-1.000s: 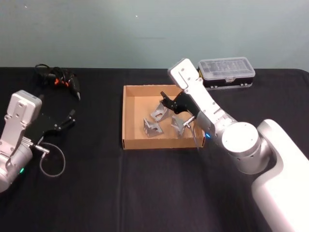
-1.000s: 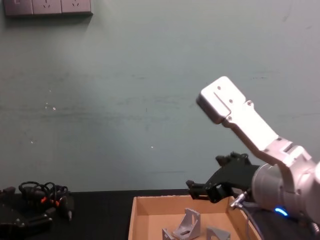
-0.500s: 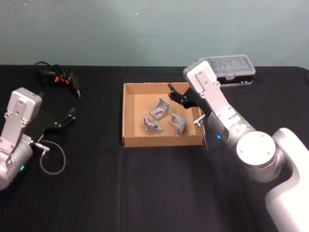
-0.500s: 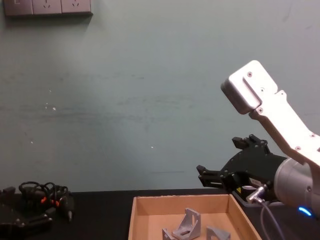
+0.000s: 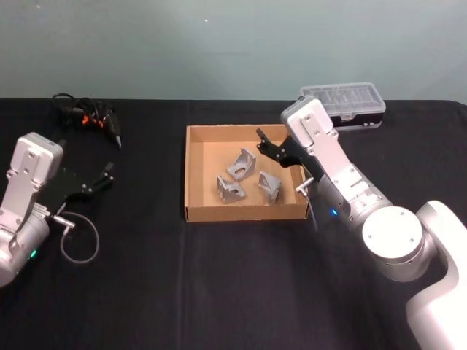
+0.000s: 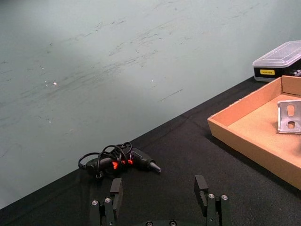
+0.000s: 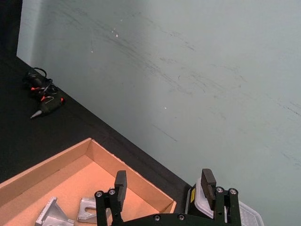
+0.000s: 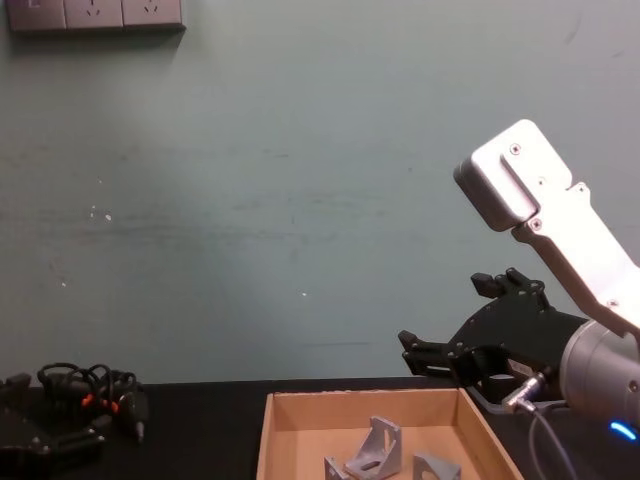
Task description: Use one hand to pick up the angle iron from the table and place it into the box.
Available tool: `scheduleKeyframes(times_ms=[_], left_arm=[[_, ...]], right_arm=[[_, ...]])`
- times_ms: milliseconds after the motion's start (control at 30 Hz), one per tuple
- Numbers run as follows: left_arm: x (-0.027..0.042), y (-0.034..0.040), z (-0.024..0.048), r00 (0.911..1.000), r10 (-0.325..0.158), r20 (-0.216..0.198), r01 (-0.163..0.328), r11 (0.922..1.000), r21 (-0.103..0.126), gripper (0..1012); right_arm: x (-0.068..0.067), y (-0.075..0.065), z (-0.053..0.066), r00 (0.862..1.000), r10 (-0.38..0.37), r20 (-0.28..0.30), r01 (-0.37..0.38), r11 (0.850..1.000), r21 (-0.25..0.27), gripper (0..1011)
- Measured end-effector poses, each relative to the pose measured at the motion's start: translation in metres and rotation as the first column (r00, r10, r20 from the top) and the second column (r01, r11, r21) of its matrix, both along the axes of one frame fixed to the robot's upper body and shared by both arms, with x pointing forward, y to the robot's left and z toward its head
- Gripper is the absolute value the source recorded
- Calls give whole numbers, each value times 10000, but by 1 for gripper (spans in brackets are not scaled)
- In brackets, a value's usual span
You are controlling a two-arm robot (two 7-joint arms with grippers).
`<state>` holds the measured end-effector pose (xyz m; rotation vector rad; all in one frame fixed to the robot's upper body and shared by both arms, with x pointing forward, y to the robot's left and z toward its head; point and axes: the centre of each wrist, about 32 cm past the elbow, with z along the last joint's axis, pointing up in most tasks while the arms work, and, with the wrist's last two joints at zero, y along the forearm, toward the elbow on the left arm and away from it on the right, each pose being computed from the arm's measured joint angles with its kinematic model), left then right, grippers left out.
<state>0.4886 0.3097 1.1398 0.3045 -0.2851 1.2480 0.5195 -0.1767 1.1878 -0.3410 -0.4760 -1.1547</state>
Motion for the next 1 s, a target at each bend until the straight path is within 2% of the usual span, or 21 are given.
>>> scheduleKeyframes(times_ms=[1000], left_arm=[[0,0,0,10000,-1,-1,1,10000,0,1000]], right_arm=[[14,7,1,10000,4,-50,-4,10000,-13,1004]])
